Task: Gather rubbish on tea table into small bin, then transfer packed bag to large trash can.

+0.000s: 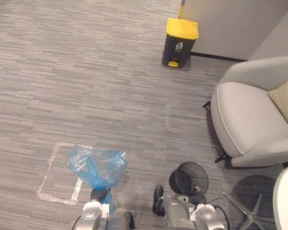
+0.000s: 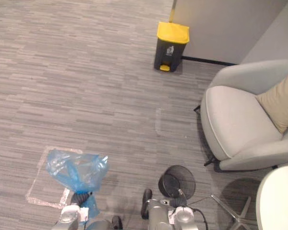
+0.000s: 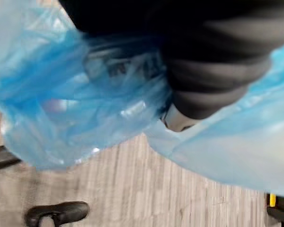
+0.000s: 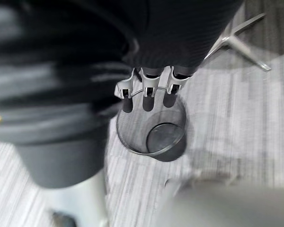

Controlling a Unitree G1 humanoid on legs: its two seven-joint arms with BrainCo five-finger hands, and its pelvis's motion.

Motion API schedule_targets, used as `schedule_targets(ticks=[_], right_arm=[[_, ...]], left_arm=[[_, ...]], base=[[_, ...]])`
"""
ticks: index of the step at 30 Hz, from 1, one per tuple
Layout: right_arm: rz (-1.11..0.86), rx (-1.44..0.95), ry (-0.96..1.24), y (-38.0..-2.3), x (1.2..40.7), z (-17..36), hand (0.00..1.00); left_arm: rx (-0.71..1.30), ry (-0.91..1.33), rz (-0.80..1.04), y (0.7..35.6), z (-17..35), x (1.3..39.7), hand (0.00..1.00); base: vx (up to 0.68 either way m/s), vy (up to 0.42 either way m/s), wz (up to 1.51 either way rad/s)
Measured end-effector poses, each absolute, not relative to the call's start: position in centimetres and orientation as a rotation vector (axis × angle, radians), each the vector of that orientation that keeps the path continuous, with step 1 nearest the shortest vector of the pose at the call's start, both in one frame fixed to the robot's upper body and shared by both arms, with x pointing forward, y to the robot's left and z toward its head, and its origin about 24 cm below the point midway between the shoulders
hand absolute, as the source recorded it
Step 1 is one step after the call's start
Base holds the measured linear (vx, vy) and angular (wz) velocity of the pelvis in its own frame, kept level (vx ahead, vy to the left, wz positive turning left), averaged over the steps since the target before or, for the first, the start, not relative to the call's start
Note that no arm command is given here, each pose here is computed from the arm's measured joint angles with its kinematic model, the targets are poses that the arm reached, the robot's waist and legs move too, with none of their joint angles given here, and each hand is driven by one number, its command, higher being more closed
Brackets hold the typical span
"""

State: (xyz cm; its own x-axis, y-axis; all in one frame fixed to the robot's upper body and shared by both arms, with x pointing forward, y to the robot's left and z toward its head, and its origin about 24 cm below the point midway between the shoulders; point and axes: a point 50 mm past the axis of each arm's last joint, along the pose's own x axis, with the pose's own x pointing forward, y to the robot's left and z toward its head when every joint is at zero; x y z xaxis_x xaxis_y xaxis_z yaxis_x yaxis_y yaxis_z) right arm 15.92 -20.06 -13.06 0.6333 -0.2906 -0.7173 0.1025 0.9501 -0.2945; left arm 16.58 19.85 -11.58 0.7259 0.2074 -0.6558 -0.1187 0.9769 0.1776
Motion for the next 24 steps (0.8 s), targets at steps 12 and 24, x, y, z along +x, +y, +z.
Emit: schedule_targets(ticks=[12, 24], right_arm=[[-0.292, -0.231, 0.826, -21.4, 16.5, -12.4, 0.0], [-0.241, -0.2, 0.879, -19.1, 15.6, -13.4, 0.0]], left_arm=[[0.045, 0.705, 0.148, 17.2, -11.3, 17.3, 1.0], [0.183, 0.75, 0.137, 19.6, -11.6, 16.5, 1.0]], base=[[0.37, 0.123, -0.37], [0.3, 0.125, -0.25]])
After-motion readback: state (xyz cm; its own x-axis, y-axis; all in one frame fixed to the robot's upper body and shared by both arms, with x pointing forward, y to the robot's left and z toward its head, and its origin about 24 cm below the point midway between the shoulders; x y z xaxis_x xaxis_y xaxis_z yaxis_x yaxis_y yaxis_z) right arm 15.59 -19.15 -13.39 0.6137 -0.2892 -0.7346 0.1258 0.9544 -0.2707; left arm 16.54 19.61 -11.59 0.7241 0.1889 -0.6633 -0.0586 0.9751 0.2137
